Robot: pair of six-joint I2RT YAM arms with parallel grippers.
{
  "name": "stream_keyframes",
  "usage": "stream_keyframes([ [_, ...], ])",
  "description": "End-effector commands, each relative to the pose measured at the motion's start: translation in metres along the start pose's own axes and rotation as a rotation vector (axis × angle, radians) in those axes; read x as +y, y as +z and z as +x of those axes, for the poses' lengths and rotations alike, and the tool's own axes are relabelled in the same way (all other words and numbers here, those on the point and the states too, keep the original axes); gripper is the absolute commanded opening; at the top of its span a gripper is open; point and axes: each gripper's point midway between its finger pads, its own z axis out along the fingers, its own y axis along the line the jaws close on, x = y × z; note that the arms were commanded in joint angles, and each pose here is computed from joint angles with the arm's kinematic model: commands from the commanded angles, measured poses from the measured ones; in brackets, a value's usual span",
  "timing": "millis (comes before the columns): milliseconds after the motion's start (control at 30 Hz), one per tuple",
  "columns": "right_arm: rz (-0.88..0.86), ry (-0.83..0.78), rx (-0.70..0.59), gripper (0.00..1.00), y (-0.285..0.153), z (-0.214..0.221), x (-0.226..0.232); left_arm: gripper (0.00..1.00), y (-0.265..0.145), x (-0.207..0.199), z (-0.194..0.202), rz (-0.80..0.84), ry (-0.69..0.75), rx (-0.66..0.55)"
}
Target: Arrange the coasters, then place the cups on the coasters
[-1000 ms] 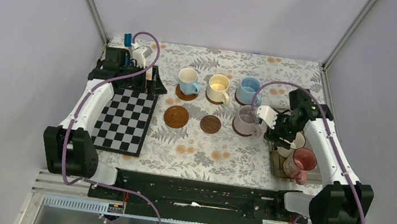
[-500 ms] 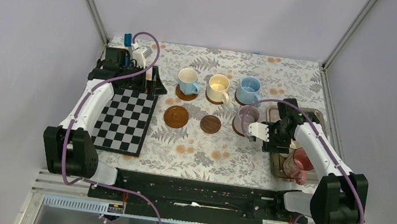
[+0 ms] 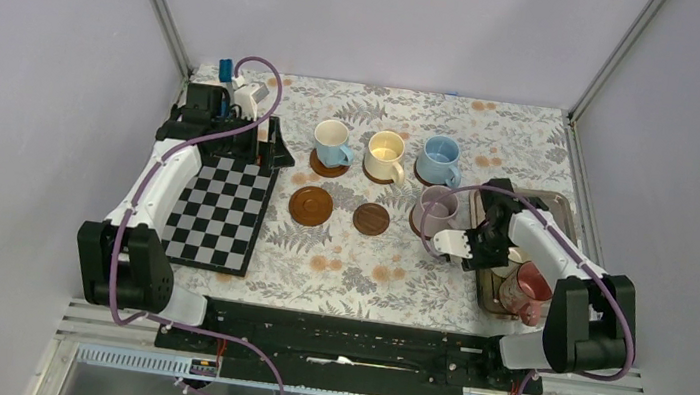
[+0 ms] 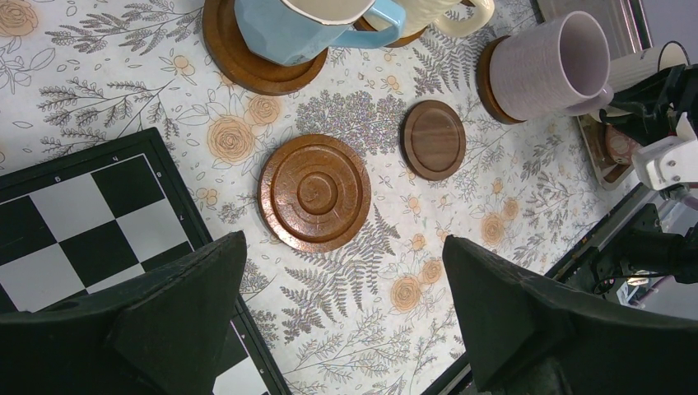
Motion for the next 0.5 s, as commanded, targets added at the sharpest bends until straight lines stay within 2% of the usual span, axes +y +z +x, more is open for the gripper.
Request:
stream_keyframes([
  [0, -0.012, -0.09, 0.036, 0.44, 0.003, 0.004, -0.001, 0.99, 0.0, -0.003, -0.015, 0.013, 0.044, -0.032],
  [300, -0.002, -0.105, 0.121, 0.0, -0.024, 0.017, -0.002, 0.99, 0.002, -0.004, -0.016, 0.029, 0.035, -0.029],
  [467, 0.068, -0.145, 0.201, 0.0, -0.047, 0.027, -0.013, 0.99, 0.002, -0.005, -0.018, 0.032, 0.036, -0.032],
])
